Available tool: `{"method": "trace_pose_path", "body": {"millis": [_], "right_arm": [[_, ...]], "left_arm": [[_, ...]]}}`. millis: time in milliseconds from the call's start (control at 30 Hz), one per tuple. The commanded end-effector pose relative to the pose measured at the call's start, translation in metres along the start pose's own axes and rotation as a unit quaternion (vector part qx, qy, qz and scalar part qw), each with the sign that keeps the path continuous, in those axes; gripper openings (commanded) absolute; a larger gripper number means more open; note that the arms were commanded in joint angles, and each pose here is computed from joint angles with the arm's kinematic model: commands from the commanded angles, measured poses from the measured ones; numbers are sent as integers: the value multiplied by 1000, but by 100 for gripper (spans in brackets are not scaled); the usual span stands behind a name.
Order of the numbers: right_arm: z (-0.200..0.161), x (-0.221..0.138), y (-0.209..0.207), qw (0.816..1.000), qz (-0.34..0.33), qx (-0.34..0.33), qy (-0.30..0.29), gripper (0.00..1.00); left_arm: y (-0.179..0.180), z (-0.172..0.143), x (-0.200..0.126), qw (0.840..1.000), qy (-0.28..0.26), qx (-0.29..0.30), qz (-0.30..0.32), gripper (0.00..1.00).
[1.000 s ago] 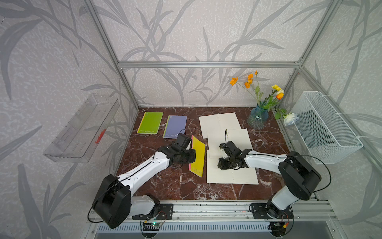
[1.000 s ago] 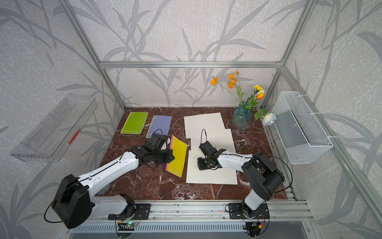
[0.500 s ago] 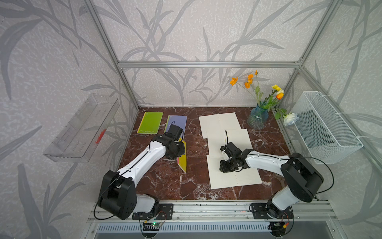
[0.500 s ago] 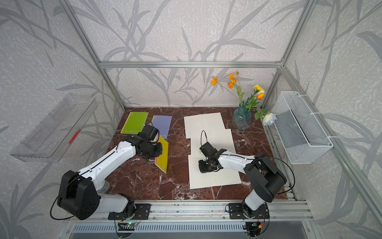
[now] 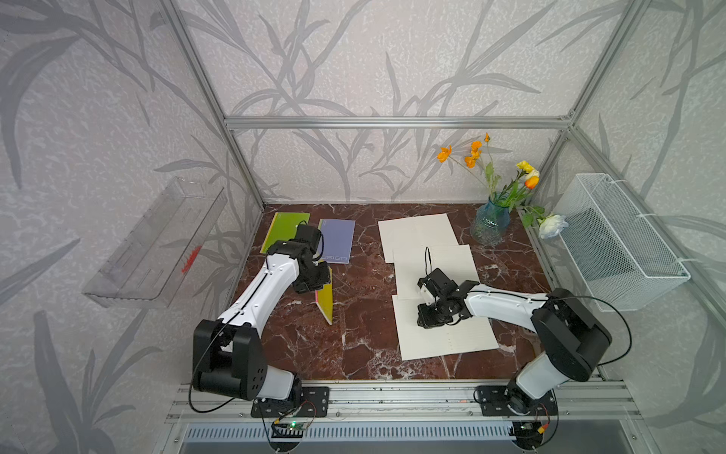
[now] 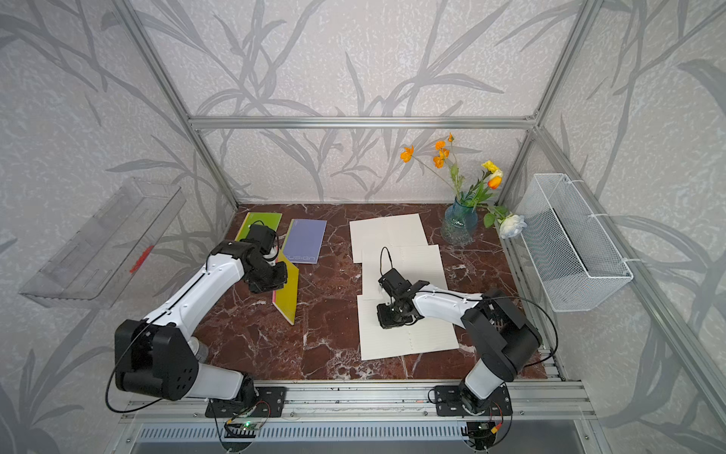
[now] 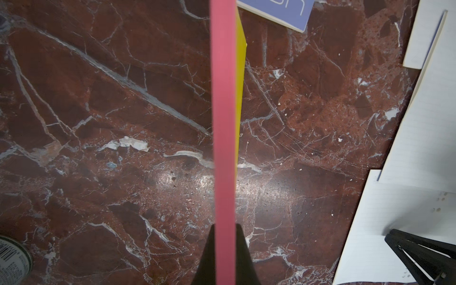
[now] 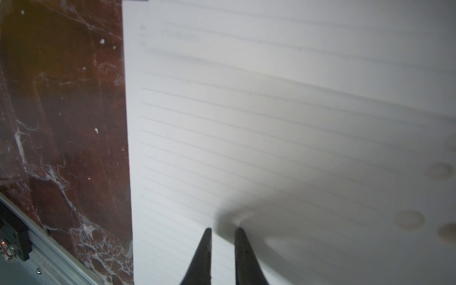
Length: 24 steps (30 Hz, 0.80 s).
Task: Close the notebook
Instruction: Place the notebook at the center of the board.
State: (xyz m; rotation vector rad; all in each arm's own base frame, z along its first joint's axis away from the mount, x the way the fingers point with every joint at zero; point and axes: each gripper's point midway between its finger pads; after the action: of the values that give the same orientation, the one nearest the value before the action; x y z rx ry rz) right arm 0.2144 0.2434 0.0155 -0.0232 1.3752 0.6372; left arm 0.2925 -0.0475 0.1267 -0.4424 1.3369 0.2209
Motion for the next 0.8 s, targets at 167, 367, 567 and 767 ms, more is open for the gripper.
{"method": "trace_pose_path", "body": {"millis": [167,367,567,767], "right_arm": [[-40,16,-12,997,-14,15,74,19],[-42,16,-13,997,-16,17,75,19],[-45,18,-14,997,-14,19,78,19],[-45,20,-13,997,-11,22,74,19]], "left_arm": [[24,8,8,999,23,5,28,0],[39,16,10,998,18,-11,54,9],[64,25,6,994,-2,-38,102,24],[81,32,-2,989,-25,-62,129,32]]}}
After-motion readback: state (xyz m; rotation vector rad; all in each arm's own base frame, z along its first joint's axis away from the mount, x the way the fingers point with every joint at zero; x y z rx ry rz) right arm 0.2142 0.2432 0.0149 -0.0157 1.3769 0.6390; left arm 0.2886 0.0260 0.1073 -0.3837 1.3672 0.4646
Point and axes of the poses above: each gripper's point midway between its finger pads, its own x axis out along the fingers, its own y axis along the line the jaws close on, z = x × y, and after that the axes turned 11 degrees about -x, right-handed
